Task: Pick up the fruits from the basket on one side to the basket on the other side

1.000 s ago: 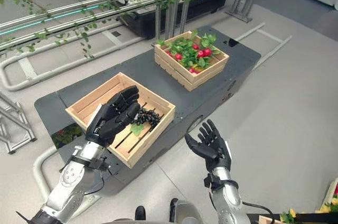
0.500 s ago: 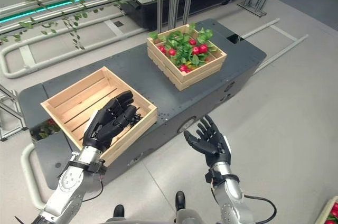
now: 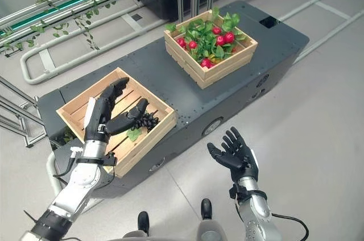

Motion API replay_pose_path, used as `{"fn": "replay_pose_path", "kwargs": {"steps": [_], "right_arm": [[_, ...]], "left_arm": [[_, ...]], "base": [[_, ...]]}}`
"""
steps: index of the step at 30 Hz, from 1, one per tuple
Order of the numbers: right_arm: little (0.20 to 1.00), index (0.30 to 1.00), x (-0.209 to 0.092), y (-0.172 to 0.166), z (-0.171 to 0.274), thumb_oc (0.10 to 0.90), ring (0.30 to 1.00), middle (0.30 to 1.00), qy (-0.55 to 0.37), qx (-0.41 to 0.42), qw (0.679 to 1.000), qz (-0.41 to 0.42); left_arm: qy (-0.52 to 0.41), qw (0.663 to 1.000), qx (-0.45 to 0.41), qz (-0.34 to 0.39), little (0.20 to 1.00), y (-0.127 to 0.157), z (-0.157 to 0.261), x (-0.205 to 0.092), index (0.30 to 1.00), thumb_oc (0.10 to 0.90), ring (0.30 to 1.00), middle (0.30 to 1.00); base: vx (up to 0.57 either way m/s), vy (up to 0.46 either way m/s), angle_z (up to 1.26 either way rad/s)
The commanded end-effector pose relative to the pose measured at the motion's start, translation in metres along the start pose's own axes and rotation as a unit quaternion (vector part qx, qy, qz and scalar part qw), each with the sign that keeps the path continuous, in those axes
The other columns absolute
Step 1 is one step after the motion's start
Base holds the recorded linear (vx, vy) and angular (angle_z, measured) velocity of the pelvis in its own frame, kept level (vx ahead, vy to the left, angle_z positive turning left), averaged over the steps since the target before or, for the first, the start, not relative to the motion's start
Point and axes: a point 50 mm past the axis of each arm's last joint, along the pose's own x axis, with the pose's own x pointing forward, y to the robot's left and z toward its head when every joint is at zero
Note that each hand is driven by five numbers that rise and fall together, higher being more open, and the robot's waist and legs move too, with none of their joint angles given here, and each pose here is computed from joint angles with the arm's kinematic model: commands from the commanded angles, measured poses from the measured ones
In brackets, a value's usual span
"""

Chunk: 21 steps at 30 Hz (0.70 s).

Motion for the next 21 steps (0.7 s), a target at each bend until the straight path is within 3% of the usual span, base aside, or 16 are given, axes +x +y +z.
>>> {"fn": "replay_pose_path", "kwargs": {"steps": [1,9,21], "right_arm": [[0.900,0.900,0.002,0.015,0.026,0.800,0.900,0.900,-0.081,-0.003,0.994,0.075],[0.900,0.900,0.012,0.019,0.034,0.800,0.900,0.900,-0.075,-0.032,0.988,0.132],[0.900,0.900,0.031,0.025,0.057,0.800,0.900,0.900,-0.104,-0.078,0.976,0.173]], "left_arm": [[-0.097,0.985,0.096,0.104,0.900,0.041,0.019,0.033,0.900,0.800,0.900,0.900],[-0.106,0.954,0.244,0.138,0.900,0.058,0.010,0.058,0.900,0.800,0.900,0.900],[-0.062,0.906,0.377,0.184,0.900,0.081,0.002,0.097,0.900,0.800,0.900,0.900]], "base": [[-0.02,0.107,-0.24],[-0.04,0.084,-0.17],[-0.05,0.050,-0.06]]}}
